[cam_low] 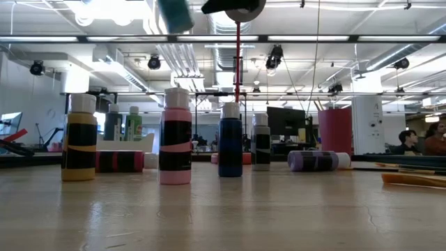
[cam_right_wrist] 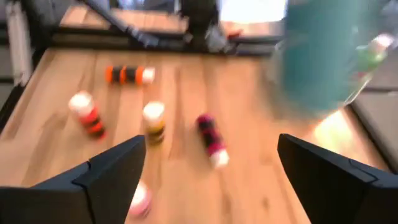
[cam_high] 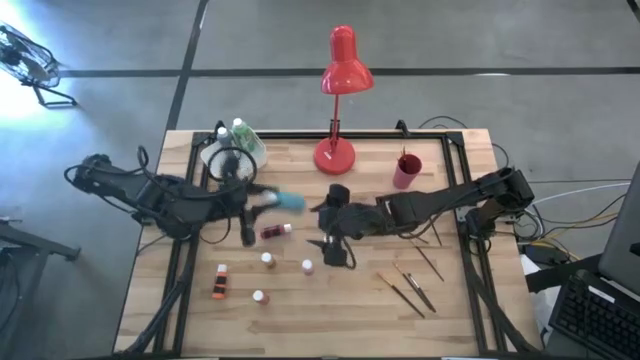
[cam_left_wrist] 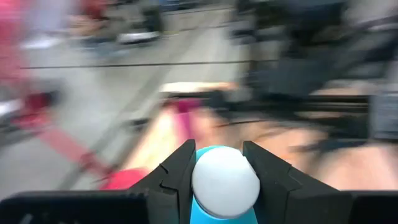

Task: Pick & Place Paint Supplies
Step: Put the light blue paint bottle into the white bin

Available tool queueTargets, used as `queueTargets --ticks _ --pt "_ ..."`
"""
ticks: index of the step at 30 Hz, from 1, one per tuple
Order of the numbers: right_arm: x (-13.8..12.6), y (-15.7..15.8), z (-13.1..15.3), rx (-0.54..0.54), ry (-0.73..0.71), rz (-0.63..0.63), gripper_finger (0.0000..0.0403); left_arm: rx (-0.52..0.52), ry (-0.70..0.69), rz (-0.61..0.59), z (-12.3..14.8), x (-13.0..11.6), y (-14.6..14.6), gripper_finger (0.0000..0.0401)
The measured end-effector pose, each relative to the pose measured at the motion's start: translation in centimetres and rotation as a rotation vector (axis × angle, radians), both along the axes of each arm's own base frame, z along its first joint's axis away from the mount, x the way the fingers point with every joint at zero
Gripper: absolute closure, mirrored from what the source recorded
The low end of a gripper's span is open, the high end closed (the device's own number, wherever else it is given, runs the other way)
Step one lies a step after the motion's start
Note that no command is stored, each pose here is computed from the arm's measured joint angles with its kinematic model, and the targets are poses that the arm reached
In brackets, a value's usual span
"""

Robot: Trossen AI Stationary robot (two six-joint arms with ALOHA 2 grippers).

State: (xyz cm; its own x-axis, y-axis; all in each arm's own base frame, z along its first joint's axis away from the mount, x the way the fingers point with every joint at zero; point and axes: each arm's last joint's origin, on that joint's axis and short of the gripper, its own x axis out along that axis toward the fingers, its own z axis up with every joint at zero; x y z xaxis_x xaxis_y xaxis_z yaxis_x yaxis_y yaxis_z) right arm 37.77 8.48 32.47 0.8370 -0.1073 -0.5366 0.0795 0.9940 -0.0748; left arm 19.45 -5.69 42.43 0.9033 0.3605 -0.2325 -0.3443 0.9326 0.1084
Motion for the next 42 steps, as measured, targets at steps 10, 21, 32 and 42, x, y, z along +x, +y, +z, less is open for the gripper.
queueTargets --ticks 10,21,32,42 --pt "-1.3 -0.5 -1.5 0.017 0.175 -0.133 0.0054 0.009 0.122 0.465 -2.3 -1.9 3.5 0.0284" --pt "-3.9 -1.6 -2.0 -0.109 0.276 -0.39 0.0095 -0.046 0.178 0.791 -6.2 -3.9 8.6 0.0284" --pt "-9.3 -3.3 -1.0 -0.07 0.16 -0.537 0.0126 -0.144 0.128 0.906 -10.3 -7.0 10.8 0.0284" --pt "-14.3 -4.7 -1.7 0.021 -0.029 -0.595 0.0151 -0.17 0.079 0.999 -12.5 -9.0 11.4 0.0284"
